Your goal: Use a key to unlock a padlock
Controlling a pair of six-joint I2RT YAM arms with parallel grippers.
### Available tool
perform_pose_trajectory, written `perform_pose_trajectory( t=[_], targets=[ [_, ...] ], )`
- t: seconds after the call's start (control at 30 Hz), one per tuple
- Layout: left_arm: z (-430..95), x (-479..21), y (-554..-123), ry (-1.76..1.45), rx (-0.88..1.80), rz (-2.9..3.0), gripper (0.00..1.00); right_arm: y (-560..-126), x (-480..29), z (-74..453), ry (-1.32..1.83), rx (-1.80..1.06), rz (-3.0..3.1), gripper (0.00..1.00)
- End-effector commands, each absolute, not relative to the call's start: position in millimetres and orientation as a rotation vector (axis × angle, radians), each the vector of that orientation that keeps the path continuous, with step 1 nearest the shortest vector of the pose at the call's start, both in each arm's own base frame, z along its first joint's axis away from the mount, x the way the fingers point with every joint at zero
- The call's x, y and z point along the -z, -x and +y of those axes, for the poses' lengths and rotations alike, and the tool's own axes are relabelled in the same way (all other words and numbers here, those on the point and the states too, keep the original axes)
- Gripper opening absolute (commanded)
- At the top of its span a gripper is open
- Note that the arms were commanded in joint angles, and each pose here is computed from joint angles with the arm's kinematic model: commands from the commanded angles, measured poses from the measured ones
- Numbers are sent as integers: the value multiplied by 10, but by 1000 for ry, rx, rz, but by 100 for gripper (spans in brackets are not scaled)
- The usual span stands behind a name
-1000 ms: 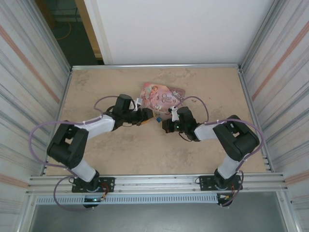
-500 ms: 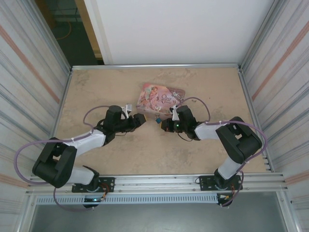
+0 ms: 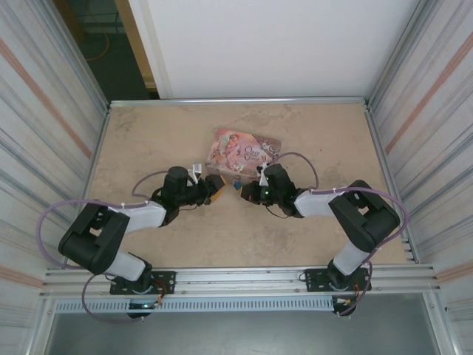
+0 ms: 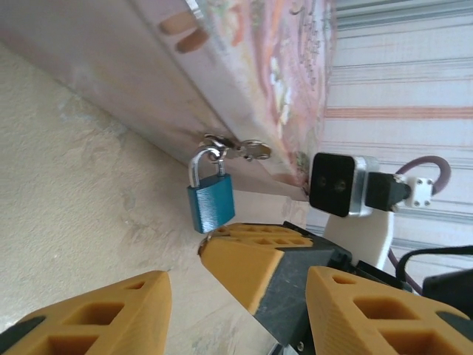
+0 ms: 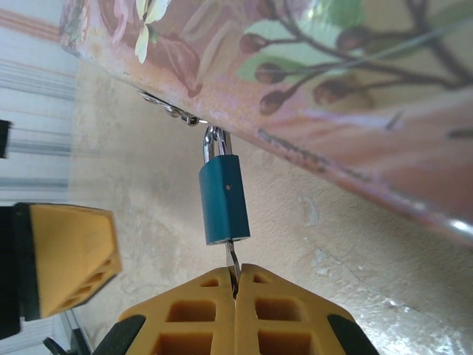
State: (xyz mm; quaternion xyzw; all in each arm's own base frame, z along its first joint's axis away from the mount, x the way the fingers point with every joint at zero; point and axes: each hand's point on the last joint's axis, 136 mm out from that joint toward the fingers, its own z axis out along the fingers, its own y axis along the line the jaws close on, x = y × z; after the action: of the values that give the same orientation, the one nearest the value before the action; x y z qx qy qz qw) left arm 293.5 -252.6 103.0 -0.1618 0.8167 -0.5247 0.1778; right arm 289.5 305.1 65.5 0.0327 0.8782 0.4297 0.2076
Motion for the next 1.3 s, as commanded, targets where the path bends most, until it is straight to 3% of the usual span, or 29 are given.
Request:
perform_pose_trajectory(
  t=[0.0,0.6,1.27],
  targets=[
    [-2596,-1088,-2941,467,1559,2271,51,-2920,-888,3179,-138,-1263,2403,0],
    [-2642,-916,-3145,587,1582,2217,52,-2909,-893,3254,-175,-1266,2404,0],
    [-2841,-857,-3252,650,1726,2148,43,-2919,-886,3268,-182,-1264,2413,0]
  ],
)
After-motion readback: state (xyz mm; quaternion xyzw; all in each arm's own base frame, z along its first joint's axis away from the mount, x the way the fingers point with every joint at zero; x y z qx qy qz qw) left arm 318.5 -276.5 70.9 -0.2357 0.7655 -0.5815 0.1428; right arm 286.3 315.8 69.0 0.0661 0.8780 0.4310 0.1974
